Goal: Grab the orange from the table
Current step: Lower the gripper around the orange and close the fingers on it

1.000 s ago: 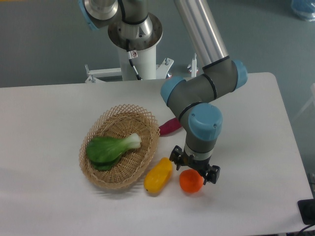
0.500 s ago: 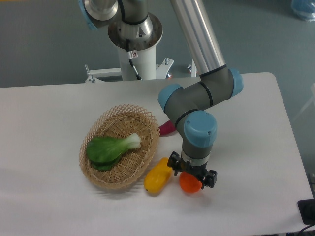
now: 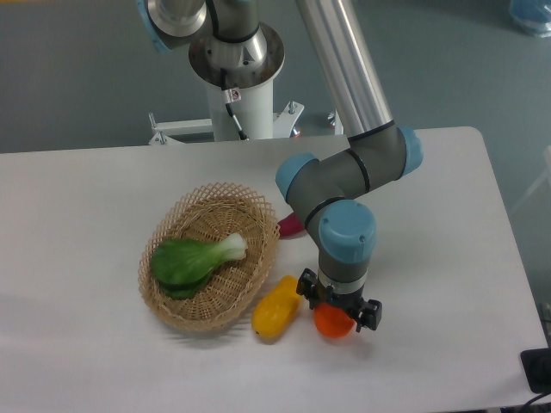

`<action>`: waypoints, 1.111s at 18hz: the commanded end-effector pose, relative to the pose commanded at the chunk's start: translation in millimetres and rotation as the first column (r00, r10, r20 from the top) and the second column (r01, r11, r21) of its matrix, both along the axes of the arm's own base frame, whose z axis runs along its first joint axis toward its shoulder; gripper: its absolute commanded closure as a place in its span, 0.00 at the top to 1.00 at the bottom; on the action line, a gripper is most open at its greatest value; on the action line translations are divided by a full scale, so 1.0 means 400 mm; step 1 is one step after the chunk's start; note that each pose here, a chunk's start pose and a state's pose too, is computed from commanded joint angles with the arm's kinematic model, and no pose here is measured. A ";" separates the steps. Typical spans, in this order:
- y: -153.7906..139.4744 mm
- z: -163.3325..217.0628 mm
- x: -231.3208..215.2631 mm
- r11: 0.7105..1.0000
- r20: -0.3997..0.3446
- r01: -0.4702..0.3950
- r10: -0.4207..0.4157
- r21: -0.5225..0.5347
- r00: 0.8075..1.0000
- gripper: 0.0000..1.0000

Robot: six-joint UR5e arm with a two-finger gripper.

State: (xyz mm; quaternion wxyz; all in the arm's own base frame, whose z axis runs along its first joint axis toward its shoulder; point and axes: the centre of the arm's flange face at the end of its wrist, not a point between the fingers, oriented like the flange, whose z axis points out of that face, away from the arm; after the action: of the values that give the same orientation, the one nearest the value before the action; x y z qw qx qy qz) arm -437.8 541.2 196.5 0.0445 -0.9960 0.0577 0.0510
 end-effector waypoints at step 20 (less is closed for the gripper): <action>0.003 0.049 -0.002 1.000 -0.030 0.013 -0.012 0.012 0.999 0.66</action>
State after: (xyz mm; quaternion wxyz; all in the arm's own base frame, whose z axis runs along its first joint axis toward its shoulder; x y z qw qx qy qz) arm -438.7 542.4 216.0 0.0502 -0.9945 0.0643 0.0658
